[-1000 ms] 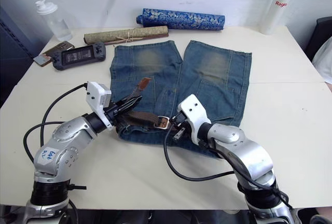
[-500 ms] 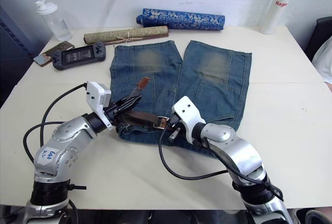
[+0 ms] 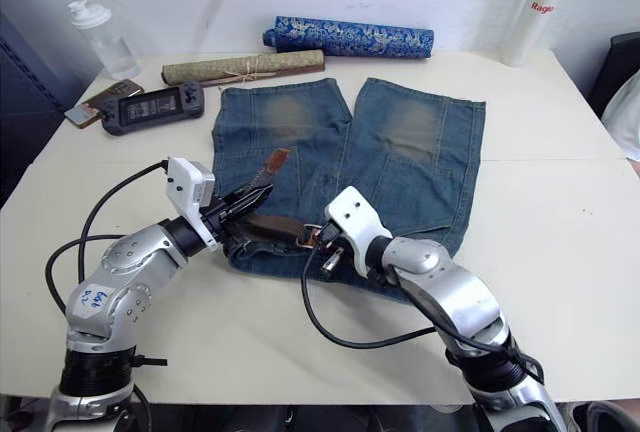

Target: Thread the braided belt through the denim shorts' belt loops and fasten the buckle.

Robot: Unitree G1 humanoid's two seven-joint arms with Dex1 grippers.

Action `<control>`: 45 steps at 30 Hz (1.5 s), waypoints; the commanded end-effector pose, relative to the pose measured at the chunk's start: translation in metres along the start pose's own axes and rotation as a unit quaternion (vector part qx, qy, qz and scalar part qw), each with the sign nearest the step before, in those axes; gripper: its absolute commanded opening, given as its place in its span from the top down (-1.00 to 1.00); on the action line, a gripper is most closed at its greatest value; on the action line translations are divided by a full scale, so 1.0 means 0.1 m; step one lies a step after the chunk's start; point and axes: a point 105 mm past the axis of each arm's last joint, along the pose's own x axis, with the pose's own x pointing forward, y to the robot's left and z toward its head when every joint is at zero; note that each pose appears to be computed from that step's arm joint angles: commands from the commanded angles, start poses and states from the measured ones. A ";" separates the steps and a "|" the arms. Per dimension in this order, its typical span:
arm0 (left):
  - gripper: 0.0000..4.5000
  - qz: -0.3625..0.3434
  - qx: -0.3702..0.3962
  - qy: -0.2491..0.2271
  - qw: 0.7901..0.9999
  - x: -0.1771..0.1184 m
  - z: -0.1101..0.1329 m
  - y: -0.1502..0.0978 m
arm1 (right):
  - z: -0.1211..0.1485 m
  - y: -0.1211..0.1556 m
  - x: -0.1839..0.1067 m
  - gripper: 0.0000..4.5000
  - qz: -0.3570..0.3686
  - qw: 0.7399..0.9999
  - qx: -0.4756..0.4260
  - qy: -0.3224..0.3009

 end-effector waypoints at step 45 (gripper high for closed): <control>1.00 0.006 0.027 -0.006 1.000 -0.04 0.08 0.02 | 0.07 0.06 0.11 0.97 -0.009 1.000 -0.016 -0.010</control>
